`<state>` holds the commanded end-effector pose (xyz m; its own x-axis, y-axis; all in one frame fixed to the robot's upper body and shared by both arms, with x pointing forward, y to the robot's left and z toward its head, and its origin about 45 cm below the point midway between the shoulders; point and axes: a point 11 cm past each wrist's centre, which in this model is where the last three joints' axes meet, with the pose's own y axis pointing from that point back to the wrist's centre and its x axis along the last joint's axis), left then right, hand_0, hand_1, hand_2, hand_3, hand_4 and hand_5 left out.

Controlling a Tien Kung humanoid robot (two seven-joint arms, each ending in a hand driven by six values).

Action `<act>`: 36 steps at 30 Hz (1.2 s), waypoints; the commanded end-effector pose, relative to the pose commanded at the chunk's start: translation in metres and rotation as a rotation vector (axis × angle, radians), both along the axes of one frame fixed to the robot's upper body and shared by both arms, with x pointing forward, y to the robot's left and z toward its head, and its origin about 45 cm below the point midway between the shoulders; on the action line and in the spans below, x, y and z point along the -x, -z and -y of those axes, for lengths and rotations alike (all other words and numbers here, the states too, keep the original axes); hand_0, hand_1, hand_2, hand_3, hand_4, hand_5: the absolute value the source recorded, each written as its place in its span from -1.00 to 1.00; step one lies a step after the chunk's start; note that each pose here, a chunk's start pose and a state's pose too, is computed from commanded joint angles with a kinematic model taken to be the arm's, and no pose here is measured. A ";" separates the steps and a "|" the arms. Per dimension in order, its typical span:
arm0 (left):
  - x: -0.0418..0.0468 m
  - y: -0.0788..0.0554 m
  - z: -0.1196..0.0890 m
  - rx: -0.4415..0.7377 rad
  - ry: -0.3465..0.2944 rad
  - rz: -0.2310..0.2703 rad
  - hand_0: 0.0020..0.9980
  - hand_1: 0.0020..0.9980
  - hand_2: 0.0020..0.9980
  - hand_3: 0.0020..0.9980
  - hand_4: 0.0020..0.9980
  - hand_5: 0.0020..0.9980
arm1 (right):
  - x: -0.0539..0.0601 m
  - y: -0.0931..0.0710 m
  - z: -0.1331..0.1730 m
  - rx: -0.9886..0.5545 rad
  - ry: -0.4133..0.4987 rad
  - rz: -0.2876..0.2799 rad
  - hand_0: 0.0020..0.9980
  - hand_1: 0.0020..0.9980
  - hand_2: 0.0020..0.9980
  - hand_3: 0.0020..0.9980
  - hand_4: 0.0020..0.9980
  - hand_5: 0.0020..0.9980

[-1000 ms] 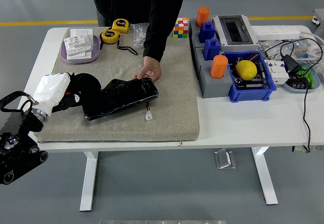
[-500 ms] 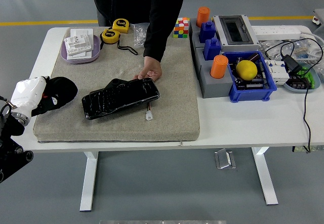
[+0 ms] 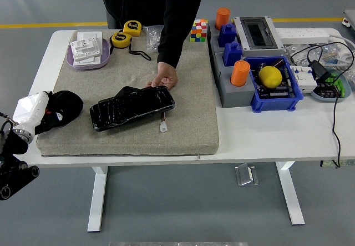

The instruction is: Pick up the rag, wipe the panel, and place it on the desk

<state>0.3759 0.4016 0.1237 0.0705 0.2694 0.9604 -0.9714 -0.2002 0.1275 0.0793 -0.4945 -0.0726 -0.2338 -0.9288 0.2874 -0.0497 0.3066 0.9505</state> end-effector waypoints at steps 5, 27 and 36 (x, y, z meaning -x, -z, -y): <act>0.0005 0.002 0.002 0.025 -0.004 0.001 -0.53 -0.52 0.15 0.11 0.00 -1.00 | -0.001 0.000 -0.001 -0.001 -0.006 0.001 0.51 0.13 0.40 0.18 0.99 0.08; -0.0034 -0.006 0.000 0.051 -0.012 0.004 -0.20 0.22 0.49 0.50 0.87 -0.32 | 0.002 0.000 0.001 0.005 -0.005 -0.006 0.51 0.12 0.40 0.18 0.99 0.08; -0.0034 -0.007 -0.005 0.034 -0.006 -0.031 -0.13 0.31 0.56 0.57 1.00 -0.09 | 0.001 -0.001 0.002 0.011 -0.004 -0.002 0.51 0.12 0.40 0.18 0.99 0.08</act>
